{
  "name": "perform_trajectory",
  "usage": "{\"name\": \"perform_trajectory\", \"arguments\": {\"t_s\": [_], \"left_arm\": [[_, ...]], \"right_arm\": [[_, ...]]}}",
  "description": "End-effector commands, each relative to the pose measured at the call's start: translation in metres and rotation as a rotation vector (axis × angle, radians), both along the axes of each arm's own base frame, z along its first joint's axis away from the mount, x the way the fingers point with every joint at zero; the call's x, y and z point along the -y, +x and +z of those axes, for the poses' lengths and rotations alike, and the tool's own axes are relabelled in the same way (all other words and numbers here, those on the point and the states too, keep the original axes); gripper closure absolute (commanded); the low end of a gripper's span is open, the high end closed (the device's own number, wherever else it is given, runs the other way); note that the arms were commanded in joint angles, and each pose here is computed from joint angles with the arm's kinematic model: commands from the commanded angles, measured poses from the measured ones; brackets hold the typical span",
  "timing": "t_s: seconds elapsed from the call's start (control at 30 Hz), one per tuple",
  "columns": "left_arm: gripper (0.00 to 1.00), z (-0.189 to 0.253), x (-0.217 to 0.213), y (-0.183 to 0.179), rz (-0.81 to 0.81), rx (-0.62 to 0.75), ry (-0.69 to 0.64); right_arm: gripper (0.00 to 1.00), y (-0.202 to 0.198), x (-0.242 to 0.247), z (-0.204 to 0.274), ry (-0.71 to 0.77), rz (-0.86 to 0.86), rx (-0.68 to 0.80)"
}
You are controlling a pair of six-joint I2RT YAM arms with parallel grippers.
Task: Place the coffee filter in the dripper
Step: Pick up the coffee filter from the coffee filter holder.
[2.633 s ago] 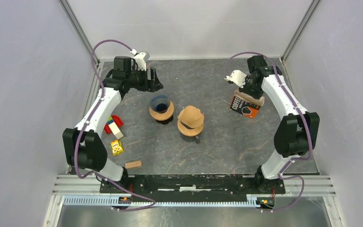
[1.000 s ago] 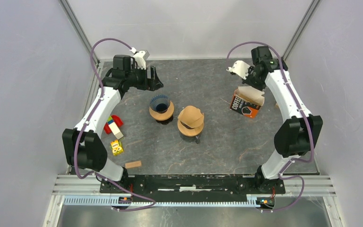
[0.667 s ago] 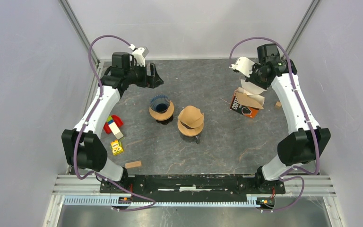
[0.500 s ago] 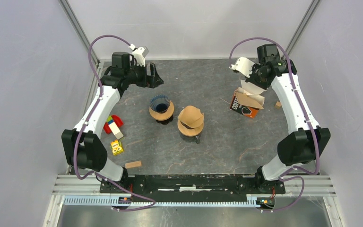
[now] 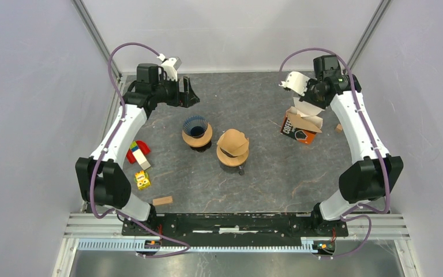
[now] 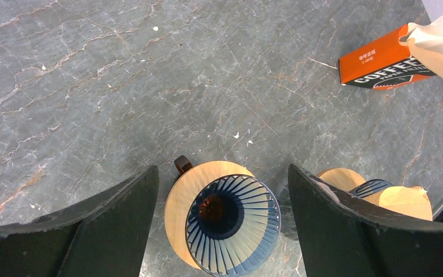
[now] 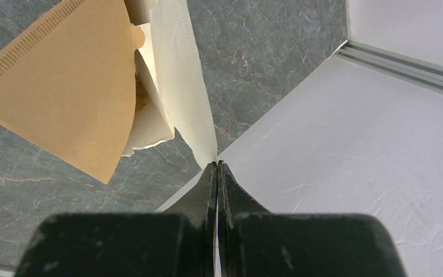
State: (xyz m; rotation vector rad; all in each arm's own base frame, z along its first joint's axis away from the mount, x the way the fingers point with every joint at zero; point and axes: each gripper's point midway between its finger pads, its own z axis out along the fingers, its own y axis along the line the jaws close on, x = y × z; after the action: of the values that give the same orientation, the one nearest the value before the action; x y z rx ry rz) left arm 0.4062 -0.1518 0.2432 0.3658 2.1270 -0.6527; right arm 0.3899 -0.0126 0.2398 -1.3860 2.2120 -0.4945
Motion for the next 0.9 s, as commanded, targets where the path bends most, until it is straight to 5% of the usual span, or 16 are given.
{"name": "perform_trajectory", "arguments": {"t_s": [0.0, 0.87], "left_arm": [[0.12, 0.026, 0.006, 0.011, -0.007, 0.073, -0.029], [0.12, 0.026, 0.02, 0.012, -0.035, 0.071, -0.028]], "right_arm": [[1.0, 0.006, 0.006, 0.021, -0.052, 0.036, 0.083], [1.0, 0.026, 0.028, 0.037, -0.242, 0.065, 0.113]]}}
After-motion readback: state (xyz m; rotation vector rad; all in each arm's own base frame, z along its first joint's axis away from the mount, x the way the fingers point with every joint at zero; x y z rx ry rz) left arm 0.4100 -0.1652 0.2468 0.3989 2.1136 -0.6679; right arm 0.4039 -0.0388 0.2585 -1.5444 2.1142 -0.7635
